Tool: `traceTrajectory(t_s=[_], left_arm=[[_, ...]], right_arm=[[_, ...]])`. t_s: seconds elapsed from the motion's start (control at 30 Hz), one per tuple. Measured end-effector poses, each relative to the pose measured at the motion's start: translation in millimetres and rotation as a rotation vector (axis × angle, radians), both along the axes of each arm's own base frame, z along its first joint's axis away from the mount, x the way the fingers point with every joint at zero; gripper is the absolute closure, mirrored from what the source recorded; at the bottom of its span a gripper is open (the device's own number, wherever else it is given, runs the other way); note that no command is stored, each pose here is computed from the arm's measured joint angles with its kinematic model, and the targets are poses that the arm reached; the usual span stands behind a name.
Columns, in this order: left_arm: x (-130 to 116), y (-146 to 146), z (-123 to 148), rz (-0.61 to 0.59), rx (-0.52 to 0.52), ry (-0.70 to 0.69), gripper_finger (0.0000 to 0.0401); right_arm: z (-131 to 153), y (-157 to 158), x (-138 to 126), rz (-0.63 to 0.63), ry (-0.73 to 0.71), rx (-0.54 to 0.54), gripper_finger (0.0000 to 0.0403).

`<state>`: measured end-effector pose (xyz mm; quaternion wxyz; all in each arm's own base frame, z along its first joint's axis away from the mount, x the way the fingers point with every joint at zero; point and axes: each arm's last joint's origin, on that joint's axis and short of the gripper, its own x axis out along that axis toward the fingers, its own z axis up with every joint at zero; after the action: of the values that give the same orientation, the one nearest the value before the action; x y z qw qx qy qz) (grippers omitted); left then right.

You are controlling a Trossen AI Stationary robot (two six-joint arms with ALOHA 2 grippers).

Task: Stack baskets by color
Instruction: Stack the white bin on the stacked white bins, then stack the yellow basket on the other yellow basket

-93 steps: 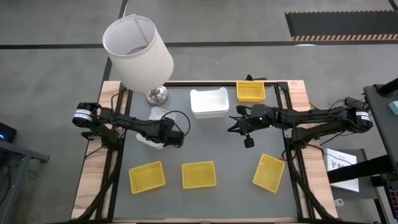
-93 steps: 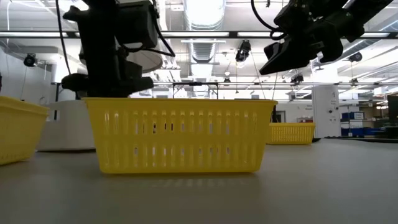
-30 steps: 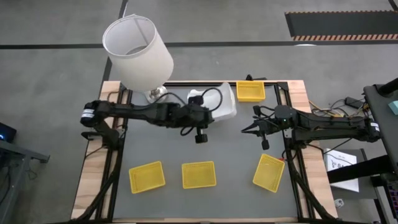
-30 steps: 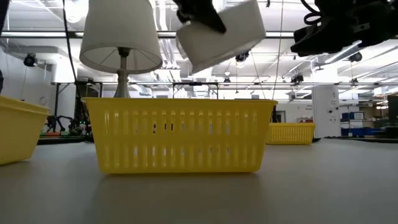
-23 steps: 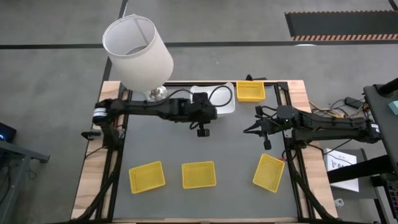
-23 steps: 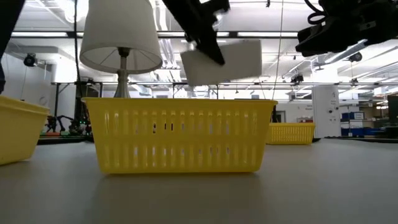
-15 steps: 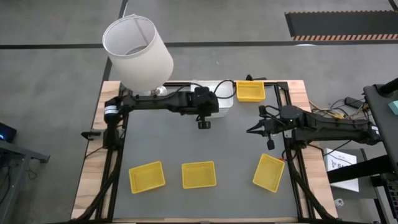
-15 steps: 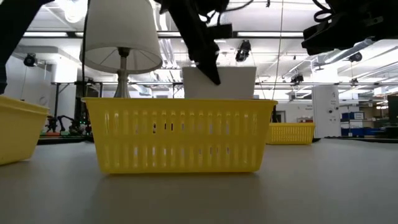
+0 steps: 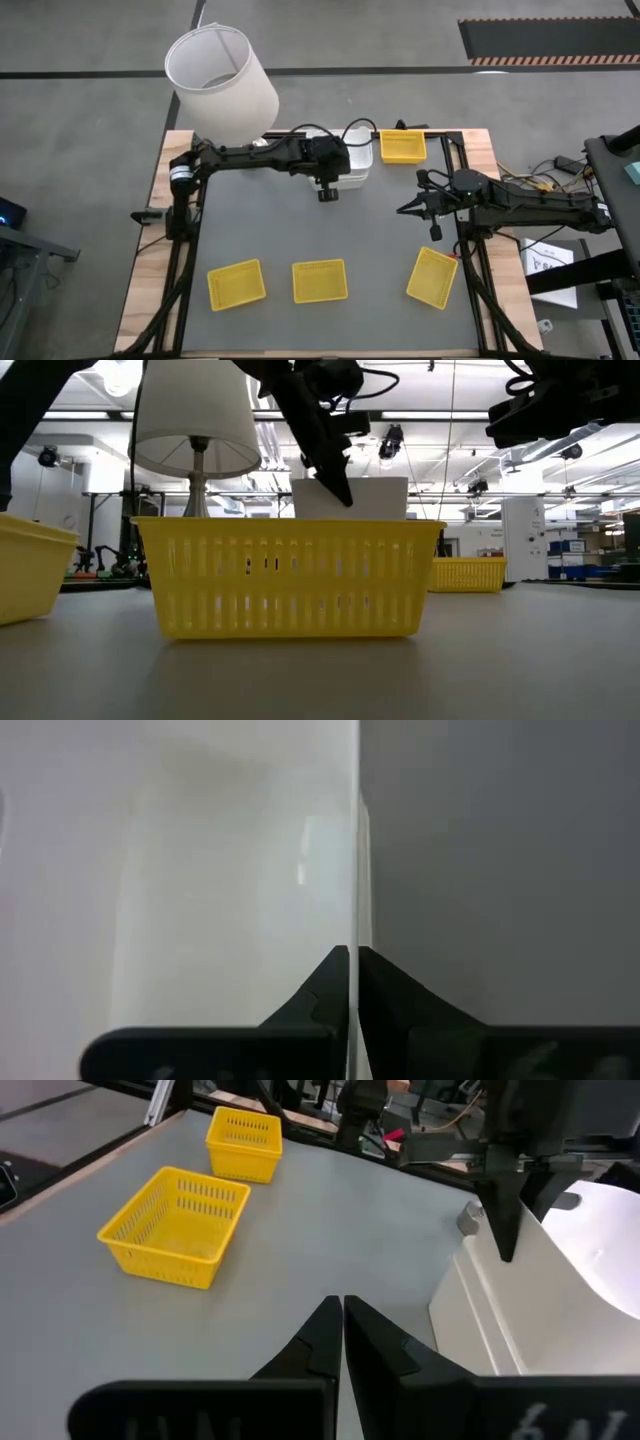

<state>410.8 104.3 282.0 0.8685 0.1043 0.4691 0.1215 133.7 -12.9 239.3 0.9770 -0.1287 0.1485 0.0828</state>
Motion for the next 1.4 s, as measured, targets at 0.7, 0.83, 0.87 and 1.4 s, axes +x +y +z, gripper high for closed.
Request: traceTrajectory(t_s=[0.7,0.83,0.87,1.4], left_arm=[[-0.8,6.9,-12.4,0.008,-0.013,-0.014,0.0401],[-1.7,9.9,-12.7,0.004,-0.029,-0.017,0.0398],[-1.9,10.7,-12.7,0.001,-0.036,-0.018,0.0393],[-19.4,-11.4,22.3,-0.041,-0.045,-0.067,0.0272]], right_arm=[[0.0,0.0,0.1,-0.001,-0.001,0.003,0.0394],[0.0,0.0,0.1,-0.003,0.000,0.010,0.0394],[0.0,0.0,0.1,-0.003,0.000,0.010,0.0394],[0.4,-0.1,0.5,-0.005,-0.005,0.015,0.0394]])
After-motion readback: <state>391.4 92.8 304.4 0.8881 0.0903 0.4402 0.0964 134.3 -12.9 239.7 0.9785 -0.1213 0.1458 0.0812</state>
